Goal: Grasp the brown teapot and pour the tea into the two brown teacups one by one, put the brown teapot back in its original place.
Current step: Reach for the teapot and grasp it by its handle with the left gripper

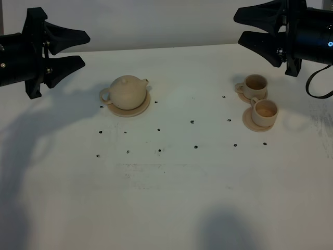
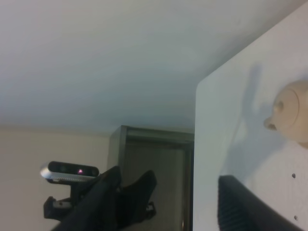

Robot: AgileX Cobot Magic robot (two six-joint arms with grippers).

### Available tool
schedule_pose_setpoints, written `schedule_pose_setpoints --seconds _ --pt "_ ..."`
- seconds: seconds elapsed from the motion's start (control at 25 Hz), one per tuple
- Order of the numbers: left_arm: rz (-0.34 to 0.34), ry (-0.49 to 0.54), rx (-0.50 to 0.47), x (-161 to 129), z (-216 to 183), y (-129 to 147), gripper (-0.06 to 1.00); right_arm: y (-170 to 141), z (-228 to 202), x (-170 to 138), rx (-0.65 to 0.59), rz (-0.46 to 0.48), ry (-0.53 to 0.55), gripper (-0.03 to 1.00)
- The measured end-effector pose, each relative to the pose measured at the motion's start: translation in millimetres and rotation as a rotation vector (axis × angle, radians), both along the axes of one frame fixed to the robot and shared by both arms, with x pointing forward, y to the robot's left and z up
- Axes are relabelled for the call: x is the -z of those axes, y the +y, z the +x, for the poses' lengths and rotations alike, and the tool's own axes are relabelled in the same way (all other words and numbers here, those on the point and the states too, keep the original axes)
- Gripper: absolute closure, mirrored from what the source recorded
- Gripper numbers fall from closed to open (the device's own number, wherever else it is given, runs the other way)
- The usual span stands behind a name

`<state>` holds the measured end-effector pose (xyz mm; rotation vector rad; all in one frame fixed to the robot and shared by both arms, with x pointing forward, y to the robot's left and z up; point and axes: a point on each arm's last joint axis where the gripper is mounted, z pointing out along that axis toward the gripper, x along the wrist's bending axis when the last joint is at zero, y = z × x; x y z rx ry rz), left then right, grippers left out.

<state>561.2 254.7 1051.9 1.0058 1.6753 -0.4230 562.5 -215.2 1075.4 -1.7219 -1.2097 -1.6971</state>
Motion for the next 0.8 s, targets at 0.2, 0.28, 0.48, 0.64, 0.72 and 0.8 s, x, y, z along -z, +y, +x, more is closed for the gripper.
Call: schedule_pose_setpoints --seconds 0.2,0.28,0.48,0.64,0.72,0.8 --pt "0.0 0.0 -0.001 0 0 0 0.44 0 0 0 -0.001 -0.005 -0.006 0.55" --pt "0.001 0.0 -0.002 0 0 0 0.44 0 0 0 -0.005 -0.02 -0.028 0.56" --pt "0.002 -0.001 -0.01 0 1 1 0.44 1 0 -4 -0.028 -0.058 -0.104 0.57" --pt "-0.017 -0.003 -0.013 -1 1 0 0.44 3 0 -16 -0.079 -0.064 -0.195 0.57" --pt "0.002 -0.031 0.006 -2 1 0 0.44 5 0 -24 -0.111 -0.061 -0.246 0.57" --pt "0.054 -0.1 0.047 -2 0 -1 0.44 6 0 -33 -0.137 -0.065 -0.295 0.57"
